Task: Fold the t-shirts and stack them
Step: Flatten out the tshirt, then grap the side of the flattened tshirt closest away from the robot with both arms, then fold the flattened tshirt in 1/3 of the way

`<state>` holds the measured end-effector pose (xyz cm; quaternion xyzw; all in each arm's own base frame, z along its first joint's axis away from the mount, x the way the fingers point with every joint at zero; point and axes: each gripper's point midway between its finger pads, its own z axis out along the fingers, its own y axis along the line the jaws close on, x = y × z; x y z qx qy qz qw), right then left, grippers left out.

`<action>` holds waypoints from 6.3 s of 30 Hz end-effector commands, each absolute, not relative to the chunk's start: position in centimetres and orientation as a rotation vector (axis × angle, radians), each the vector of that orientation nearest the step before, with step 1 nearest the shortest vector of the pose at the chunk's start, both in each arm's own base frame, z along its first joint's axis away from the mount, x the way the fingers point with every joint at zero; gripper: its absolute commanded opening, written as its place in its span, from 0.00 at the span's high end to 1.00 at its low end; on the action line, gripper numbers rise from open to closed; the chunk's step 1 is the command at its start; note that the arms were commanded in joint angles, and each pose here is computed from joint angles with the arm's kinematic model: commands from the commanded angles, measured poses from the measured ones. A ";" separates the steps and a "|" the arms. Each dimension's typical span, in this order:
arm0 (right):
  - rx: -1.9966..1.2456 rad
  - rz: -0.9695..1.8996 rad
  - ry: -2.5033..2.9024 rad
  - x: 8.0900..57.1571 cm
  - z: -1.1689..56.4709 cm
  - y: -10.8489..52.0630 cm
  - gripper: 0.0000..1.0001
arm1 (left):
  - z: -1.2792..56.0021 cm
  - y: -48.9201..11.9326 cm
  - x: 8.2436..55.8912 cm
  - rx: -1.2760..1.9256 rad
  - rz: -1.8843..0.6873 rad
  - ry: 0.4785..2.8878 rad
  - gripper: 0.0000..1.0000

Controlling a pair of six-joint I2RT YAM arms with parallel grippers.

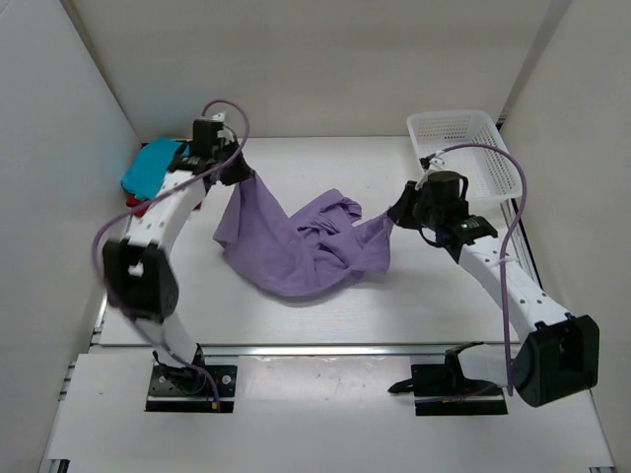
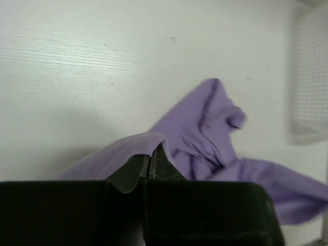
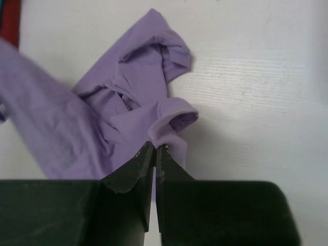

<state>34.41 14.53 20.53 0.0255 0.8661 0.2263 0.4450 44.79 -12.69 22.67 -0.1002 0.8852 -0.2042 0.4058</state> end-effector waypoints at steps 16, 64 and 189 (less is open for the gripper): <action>0.015 0.573 2.228 27.4 13.5 15.8 1.00 | 13.4 -6.7 41.5 -0.478 -0.455 2.281 0.47; -0.110 0.651 2.213 24.1 14.2 17.9 1.00 | 7.4 -2.4 37.5 -0.660 -0.202 2.222 1.00; 0.300 0.473 2.292 45.0 14.0 9.9 0.98 | 7.1 4.8 37.7 -0.985 -0.354 2.185 0.71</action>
